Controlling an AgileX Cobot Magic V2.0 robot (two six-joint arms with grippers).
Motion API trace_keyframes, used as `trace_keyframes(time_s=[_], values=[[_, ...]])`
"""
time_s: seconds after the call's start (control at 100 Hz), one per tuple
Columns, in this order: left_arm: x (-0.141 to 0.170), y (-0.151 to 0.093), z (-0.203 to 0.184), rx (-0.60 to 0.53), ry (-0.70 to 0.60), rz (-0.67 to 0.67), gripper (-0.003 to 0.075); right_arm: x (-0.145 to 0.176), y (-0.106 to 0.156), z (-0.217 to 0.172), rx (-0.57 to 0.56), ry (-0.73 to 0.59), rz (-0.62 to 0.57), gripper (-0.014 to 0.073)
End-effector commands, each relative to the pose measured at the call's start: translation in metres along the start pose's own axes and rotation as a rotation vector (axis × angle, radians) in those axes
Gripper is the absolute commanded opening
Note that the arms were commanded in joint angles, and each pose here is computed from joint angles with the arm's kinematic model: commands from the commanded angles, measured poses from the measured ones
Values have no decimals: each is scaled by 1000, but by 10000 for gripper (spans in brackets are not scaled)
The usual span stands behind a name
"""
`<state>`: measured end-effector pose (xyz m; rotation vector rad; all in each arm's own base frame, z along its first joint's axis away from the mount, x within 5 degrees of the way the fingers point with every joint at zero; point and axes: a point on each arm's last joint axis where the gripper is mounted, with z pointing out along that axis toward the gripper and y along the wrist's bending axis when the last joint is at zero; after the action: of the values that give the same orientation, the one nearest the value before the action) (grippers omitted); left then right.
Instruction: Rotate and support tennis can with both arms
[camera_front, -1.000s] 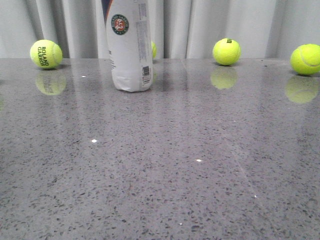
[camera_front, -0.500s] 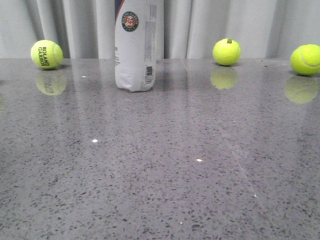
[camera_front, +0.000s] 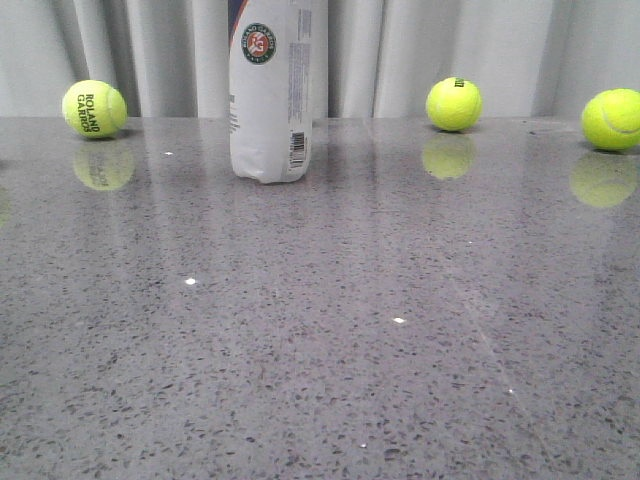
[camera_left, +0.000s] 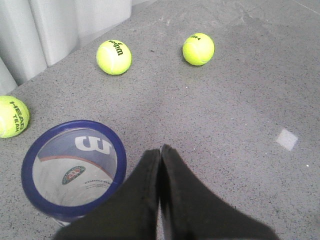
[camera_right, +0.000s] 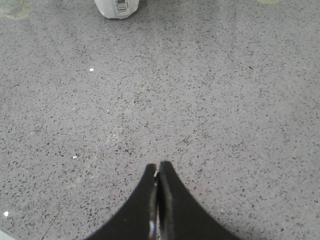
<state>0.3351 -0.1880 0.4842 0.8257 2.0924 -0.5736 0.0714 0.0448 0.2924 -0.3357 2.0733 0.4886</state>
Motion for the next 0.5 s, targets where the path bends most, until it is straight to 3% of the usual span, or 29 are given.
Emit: trace_keyframes(time_s=[0.0, 0.49], values=[[-11, -20, -39, 21, -125, 16, -20, -13, 2, -4, -13, -85, -8, -69], [28, -39, -83, -16, -177, -34, -20, -13, 2, -4, -13, -85, -8, -69]])
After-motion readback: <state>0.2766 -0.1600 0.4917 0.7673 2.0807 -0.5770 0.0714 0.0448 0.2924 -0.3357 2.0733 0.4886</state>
